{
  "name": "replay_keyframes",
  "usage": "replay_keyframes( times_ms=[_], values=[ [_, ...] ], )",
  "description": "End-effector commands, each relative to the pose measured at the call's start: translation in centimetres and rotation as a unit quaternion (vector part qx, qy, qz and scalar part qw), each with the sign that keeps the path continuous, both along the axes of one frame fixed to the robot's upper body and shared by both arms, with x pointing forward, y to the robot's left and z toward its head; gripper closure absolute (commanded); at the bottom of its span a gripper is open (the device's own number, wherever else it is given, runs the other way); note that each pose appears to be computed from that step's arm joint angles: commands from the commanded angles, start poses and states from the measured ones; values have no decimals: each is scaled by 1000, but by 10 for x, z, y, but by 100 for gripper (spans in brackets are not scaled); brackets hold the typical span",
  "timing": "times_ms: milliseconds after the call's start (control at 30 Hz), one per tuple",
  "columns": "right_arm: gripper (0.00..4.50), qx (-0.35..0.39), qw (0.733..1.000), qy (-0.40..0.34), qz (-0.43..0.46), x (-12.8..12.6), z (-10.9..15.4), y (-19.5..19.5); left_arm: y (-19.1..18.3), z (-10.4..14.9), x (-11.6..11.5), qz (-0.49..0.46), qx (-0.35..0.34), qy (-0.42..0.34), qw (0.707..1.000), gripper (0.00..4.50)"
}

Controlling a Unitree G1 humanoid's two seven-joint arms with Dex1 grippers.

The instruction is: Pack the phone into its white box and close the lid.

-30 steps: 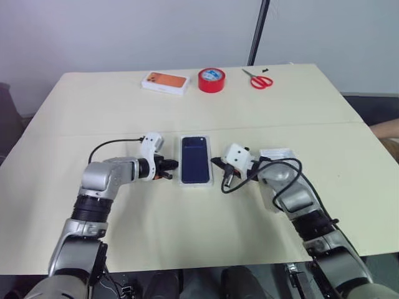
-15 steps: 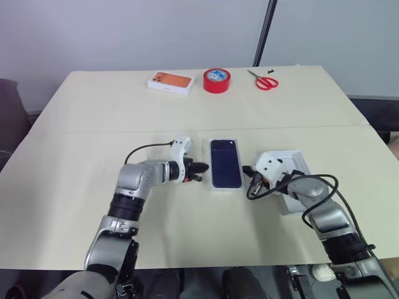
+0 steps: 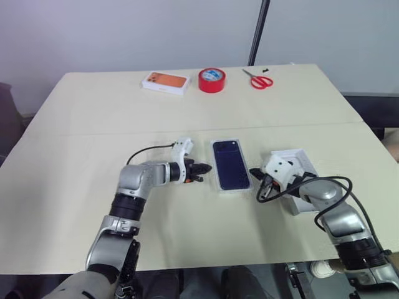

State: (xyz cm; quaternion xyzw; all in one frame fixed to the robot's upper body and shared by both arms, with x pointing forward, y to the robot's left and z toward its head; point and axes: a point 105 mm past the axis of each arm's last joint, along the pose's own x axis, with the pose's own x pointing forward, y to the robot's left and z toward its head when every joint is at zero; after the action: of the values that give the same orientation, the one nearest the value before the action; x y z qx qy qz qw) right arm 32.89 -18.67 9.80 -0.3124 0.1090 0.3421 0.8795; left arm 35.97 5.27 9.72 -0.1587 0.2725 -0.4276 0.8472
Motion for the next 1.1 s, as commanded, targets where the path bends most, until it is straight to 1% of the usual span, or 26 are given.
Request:
replay_keyframes(
  times_ms=[33,133,167,200,333,367,400,433,467,500,567,633,700,767,867,933,1033,1100],
  values=[
    [450,4,999,-31,-6,0,21,-10,31,25,8,28,-30,-55,998,443],
    [450,41,999,-8,-17,-5,26,-17,59,31,15,58,-37,-70,995,443],
    [395,48,999,-7,-21,-5,29,-19,65,36,17,63,-45,-77,994,390],
    [368,55,998,-6,-23,-6,33,-20,71,40,17,64,-42,-89,993,360],
    [165,67,997,-15,-23,-11,48,-18,83,61,14,49,-46,-158,985,155],
    [117,78,996,-8,-36,-13,49,-20,88,69,8,33,-50,-183,981,113],
    [62,85,995,-10,-54,-15,51,-25,91,75,3,19,-50,-209,976,109],
    [62,96,992,-8,-84,-16,51,-33,94,79,-2,7,-49,-227,973,109],
    [62,106,990,-2,-96,-21,49,-34,97,80,-5,-2,-41,-243,969,109],
    [62,104,990,4,-90,-29,47,-30,100,82,-9,-11,-28,-270,963,109],
    [62,87,992,15,-85,-40,41,-25,103,79,-14,-27,-9,-291,956,109],
    [62,90,989,22,-115,-44,38,-29,106,79,-18,-35,5,-319,947,109],
    [62,103,982,26,-159,-45,34,-36,106,77,-25,-56,-1,-325,944,109],
    [62,88,977,26,-193,-48,27,-41,105,77,-35,-80,-32,-326,941,109],
    [62,86,973,27,-212,-53,26,-38,105,67,-47,-117,2,-339,934,109],
    [62,67,971,36,-225,-53,26,-35,103,65,-56,-143,1,-347,927,109],
    [62,47,963,70,-257,-51,21,-39,100,60,-65,-177,16,-359,916,109],
    [62,41,962,104,-251,-53,19,-34,98,60,-70,-194,19,-365,911,109]
  ],
)
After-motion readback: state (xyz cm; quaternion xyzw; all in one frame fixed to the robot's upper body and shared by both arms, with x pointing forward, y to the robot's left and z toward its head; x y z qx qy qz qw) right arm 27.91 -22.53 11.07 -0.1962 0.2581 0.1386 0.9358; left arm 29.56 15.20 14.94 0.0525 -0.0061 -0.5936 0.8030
